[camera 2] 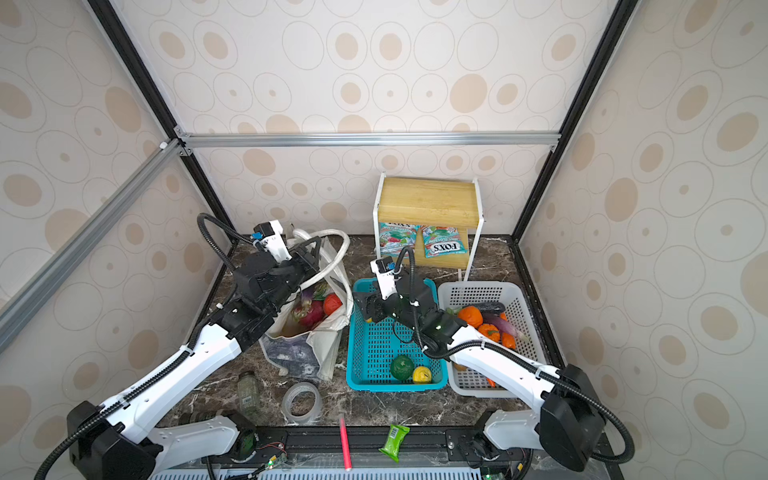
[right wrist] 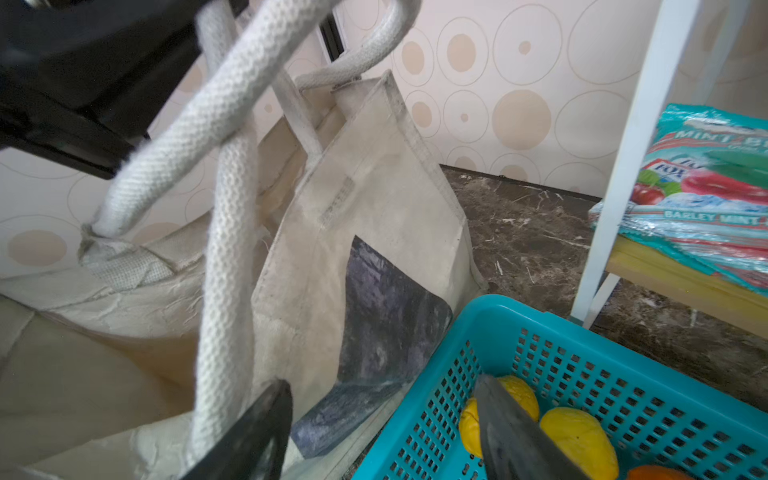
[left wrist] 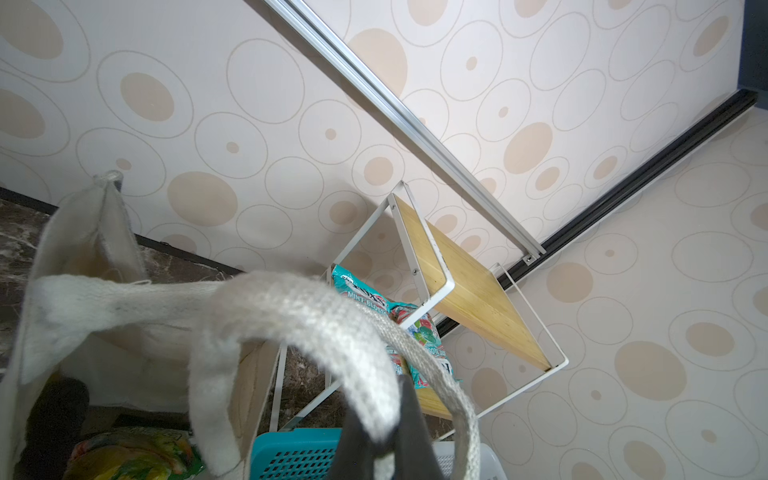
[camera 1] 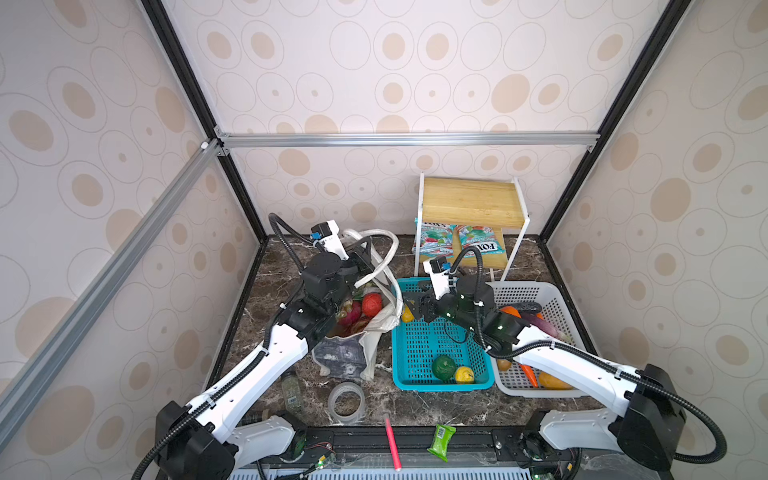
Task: Place the food into the grocery bag and tie it
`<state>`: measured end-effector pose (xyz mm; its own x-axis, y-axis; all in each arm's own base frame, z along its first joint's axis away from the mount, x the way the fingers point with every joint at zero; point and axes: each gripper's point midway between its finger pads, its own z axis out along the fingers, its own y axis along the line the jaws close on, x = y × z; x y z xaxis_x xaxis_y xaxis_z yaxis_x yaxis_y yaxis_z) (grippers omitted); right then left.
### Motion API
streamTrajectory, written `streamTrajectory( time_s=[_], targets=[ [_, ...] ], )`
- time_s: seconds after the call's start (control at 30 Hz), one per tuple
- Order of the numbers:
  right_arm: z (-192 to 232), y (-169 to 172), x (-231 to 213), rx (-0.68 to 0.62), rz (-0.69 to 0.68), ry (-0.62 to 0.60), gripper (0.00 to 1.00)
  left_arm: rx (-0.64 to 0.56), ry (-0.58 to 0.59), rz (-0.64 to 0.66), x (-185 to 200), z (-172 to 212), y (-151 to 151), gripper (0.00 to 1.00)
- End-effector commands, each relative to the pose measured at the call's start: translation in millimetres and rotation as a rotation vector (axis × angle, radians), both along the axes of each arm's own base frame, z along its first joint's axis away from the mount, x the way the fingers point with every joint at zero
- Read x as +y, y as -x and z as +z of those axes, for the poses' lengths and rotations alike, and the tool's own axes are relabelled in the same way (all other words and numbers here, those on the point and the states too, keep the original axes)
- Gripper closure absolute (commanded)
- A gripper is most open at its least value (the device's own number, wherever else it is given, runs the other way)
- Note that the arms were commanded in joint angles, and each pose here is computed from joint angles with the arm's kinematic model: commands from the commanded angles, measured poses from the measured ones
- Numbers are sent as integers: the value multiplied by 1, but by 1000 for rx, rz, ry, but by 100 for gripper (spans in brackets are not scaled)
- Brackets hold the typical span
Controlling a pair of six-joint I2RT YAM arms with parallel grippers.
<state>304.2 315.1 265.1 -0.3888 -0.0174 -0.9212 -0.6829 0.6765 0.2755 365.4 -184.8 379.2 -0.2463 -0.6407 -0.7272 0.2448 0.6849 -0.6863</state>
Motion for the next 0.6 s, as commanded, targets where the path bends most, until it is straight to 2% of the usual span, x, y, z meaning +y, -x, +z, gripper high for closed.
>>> streamTrajectory(
  time_s=[0.0, 0.07, 0.13, 0.57],
  targets=[
    [12, 9, 30, -19, 170, -59, 30, -62, 66, -6, 5, 20, 10, 100],
    [20, 16, 47, -16, 267, -99, 31, -85, 65, -2, 6, 18, 11, 100],
    [28, 16, 56, -23, 303, -135, 31, -95, 53, -2, 7, 11, 13, 100],
    [72, 18, 84, -70, 422, -316, 34, -90, 74, 27, 17, -31, 15, 100]
  ],
)
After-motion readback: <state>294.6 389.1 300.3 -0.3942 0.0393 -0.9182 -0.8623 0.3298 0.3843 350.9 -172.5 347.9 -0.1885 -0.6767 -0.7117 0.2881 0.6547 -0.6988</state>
